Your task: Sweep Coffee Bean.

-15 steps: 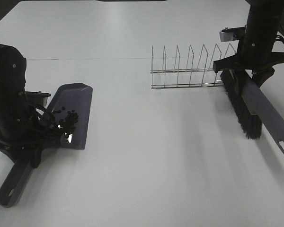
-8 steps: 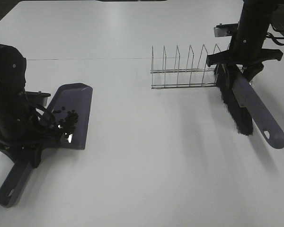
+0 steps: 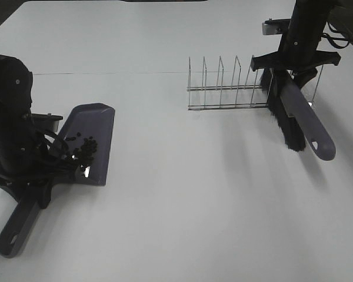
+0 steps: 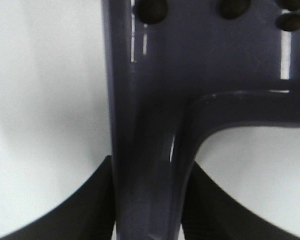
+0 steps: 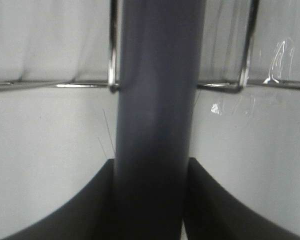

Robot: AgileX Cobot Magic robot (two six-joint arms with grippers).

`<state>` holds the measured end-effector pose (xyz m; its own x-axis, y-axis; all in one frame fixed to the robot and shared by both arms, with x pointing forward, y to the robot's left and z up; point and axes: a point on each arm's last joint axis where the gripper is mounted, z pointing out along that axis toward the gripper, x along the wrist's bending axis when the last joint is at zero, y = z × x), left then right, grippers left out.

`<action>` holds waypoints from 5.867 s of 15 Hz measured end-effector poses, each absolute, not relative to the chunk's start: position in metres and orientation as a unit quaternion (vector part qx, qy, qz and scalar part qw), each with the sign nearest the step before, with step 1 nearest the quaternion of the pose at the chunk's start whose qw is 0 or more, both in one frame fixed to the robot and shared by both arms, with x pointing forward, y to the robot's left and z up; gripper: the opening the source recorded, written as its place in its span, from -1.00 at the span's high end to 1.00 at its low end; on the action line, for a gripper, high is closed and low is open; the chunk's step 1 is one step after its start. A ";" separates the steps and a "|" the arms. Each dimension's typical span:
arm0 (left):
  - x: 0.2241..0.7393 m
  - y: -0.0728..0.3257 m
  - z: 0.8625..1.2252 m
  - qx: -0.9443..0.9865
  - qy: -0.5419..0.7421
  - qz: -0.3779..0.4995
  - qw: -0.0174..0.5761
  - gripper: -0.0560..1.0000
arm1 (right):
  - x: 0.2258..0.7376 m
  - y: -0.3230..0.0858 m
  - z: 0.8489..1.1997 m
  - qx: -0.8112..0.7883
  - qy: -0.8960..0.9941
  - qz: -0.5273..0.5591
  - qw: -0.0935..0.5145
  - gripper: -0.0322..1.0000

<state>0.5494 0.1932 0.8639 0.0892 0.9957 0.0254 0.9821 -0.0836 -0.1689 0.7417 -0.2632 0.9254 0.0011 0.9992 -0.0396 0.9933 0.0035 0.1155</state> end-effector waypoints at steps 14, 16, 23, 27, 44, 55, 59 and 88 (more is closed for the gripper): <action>0.549 0.193 0.864 -0.736 -0.672 0.048 0.071 0.27 | 0.749 -0.274 0.938 0.714 0.695 0.071 0.052 0.33; 0.549 0.193 0.864 -0.736 -0.672 0.048 0.071 0.27 | 0.748 -0.274 0.934 0.714 0.695 0.066 0.050 0.33; 0.549 0.193 0.864 -0.736 -0.672 0.048 0.071 0.27 | 0.746 -0.273 0.930 0.716 0.694 0.066 0.041 0.17; 0.550 0.191 0.864 -0.728 -0.680 0.054 0.063 0.27 | 0.745 -0.271 0.945 0.715 0.693 0.084 0.042 -0.82; 0.558 0.187 0.862 -0.698 -0.715 0.035 0.018 -0.21 | 0.456 -0.280 1.125 0.669 0.715 0.174 0.102 -0.88; 0.540 0.199 0.933 -0.724 -0.690 -0.006 0.019 -0.53 | 0.282 -0.288 1.060 0.624 0.706 0.266 0.203 -0.88; 0.501 0.218 0.996 -0.727 -0.682 -0.069 -0.048 -0.53 | 0.274 -0.287 1.036 0.589 0.722 0.281 0.229 -0.88; 0.228 0.297 1.056 -0.702 -0.482 -0.269 -0.451 -0.53 | 0.272 -0.285 1.035 0.579 0.729 0.289 0.225 -0.88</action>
